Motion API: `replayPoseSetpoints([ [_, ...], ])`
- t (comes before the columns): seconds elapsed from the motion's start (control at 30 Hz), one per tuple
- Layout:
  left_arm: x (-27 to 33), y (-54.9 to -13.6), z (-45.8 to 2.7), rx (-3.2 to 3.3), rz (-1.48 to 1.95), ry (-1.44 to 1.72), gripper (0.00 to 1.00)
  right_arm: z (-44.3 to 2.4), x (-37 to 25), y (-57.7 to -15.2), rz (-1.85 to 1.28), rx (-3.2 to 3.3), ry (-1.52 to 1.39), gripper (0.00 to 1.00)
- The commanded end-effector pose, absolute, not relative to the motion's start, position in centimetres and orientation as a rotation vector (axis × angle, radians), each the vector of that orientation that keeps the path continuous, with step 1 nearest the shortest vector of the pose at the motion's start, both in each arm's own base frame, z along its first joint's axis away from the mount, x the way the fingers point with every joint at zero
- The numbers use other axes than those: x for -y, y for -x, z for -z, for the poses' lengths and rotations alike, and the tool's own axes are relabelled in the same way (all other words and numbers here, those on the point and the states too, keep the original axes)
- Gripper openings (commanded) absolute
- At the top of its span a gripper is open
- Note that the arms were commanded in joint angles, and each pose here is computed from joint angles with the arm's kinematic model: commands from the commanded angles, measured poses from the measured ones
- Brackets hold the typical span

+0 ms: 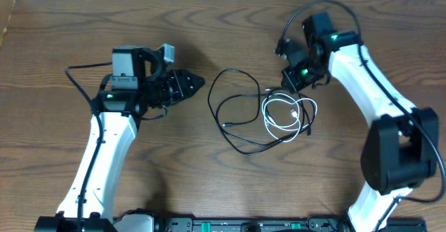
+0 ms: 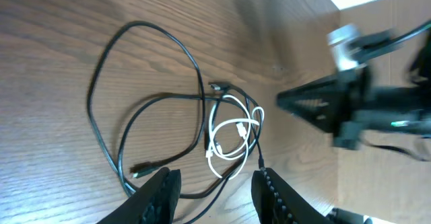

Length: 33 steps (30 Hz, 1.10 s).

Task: Untangle cables
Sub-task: 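Lower the right gripper onto the white cable and grasp it, then lift the white cable with the right gripper and pull it up-right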

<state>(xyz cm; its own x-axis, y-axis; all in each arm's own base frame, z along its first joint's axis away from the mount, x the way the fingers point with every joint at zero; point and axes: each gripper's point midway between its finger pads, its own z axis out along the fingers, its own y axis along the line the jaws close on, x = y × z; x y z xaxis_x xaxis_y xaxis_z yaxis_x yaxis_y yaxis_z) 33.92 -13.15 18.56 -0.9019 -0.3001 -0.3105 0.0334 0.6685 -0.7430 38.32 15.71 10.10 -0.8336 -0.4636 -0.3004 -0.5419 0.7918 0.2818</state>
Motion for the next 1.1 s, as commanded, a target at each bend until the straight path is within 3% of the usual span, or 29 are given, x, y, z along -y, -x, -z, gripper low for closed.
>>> replayPoseSetpoints([
  [0.0,13.8,-34.2,-19.6,-2.450,1.057,0.148,0.40,-14.4,-16.3,-38.4,-0.553,-2.712,0.719,0.01],
  [0.2,14.5,-34.1,-19.5,-2.453,1.031,0.118,0.40,-16.6,-15.7,-37.5,-0.506,-2.705,0.710,0.04],
  [0.27,14.4,-34.2,-19.5,-2.452,1.017,0.123,0.40,-15.5,-14.9,-37.2,-0.441,-2.742,0.734,0.26],
  [0.47,14.3,-34.3,-19.4,-2.453,1.009,0.127,0.40,-12.2,-15.1,-35.3,-0.481,-2.762,0.908,0.54],
  [0.6,14.3,-34.3,-19.4,-2.453,1.008,0.127,0.40,-9.5,-15.9,-33.8,-0.564,-2.661,1.128,0.62],
  [0.9,14.3,-34.3,-19.4,-2.453,1.008,0.127,0.41,-5.9,-16.3,-33.9,-0.563,-2.567,1.179,0.58],
  [1.07,14.3,-34.3,-19.4,-2.453,1.008,0.127,0.41,-4.0,-16.3,-33.6,-0.566,-2.539,1.176,0.48],
])
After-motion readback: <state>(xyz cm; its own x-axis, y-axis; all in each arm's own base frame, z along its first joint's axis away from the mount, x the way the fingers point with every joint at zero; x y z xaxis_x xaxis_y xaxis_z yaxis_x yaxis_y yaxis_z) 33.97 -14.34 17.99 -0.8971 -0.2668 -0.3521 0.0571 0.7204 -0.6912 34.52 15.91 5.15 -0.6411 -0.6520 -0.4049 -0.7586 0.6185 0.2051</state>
